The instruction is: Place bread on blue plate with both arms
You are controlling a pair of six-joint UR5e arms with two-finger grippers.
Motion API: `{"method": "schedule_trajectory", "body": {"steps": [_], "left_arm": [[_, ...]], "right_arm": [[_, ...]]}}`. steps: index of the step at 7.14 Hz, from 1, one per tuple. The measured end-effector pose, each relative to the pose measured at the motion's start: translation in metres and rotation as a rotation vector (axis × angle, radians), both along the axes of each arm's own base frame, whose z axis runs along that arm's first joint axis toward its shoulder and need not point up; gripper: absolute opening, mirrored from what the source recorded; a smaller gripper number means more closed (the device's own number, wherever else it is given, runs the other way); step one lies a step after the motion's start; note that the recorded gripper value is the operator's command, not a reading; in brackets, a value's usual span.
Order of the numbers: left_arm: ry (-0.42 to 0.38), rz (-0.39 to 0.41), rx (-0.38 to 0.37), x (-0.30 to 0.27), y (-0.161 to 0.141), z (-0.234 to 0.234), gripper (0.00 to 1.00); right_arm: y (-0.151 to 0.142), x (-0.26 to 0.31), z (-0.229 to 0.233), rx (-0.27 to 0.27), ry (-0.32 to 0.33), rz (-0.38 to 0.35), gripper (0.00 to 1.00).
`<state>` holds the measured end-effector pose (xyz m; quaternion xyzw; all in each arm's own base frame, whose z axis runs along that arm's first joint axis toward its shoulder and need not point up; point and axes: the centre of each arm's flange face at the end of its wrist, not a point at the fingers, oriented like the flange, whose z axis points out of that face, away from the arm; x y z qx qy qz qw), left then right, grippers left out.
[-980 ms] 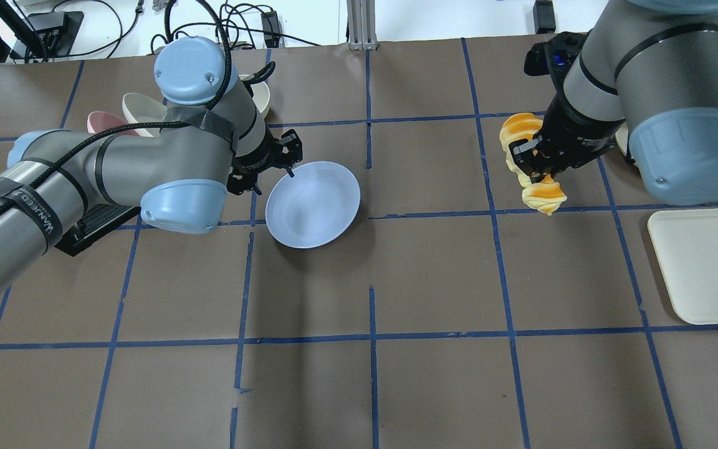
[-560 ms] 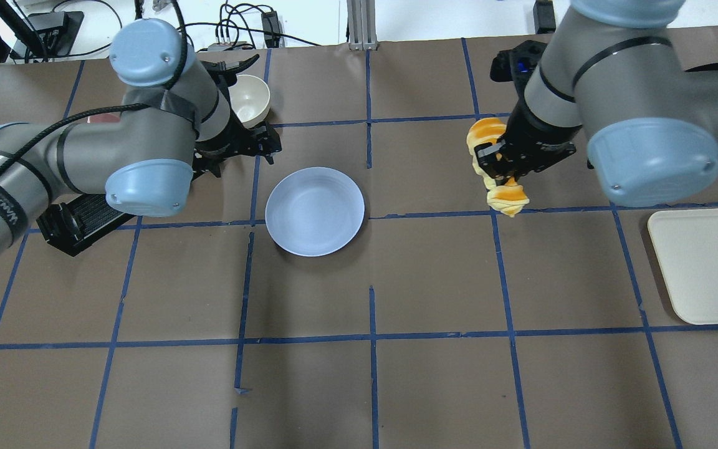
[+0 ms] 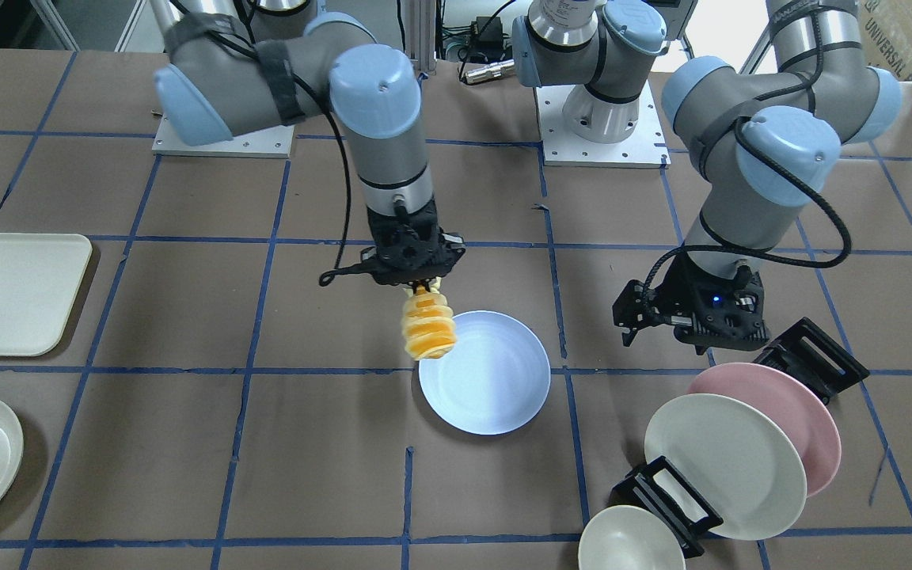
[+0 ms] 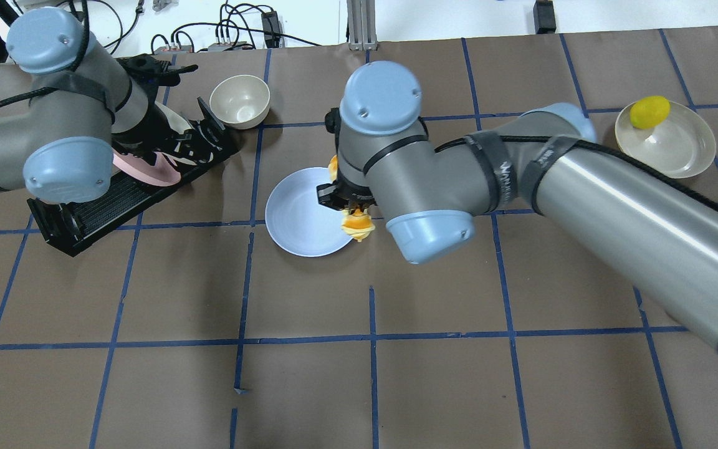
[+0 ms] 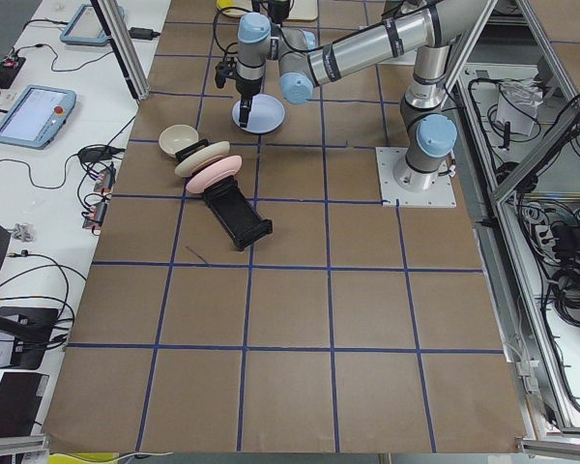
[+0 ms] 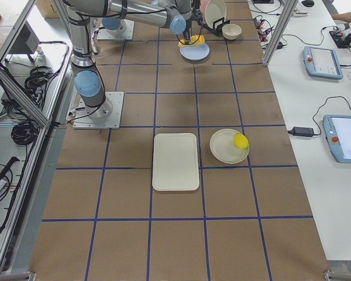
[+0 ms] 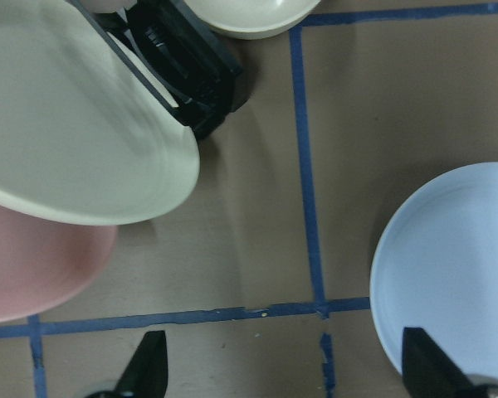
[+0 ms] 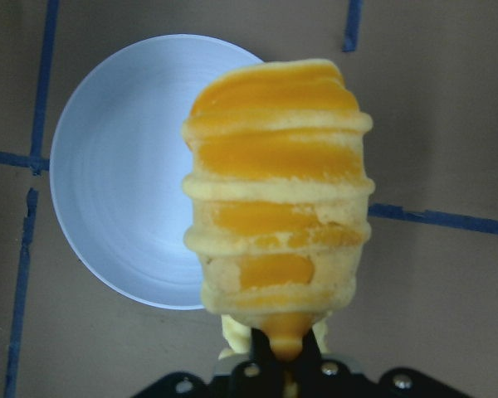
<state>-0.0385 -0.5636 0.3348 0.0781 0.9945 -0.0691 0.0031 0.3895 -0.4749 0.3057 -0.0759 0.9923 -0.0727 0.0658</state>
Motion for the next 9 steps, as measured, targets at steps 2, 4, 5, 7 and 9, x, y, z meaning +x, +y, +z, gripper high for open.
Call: {"method": "schedule_trajectory", "body": {"steps": [2,4,5,7,9], "left_arm": [[0.000,-0.015,0.043,0.034,-0.006,0.016,1.00],[0.015,0.022,0.124,0.064,-0.007,0.042,1.00],[0.027,0.043,0.158,0.076,-0.006,0.049,1.00],[0.040,0.054,0.174,0.081,-0.006,0.054,1.00],[0.041,0.055,0.163,0.081,-0.006,0.059,1.00]], "right_arm": [[-0.009,0.045,-0.027,0.001,0.000,0.017,0.04],[-0.018,0.060,-0.049,0.000,0.013,0.036,0.06],[-0.021,0.062,-0.061,-0.002,0.016,0.048,0.15],[-0.026,0.067,-0.086,-0.009,0.013,0.067,1.00],[-0.027,0.068,-0.093,-0.003,0.006,0.072,1.00]]}}
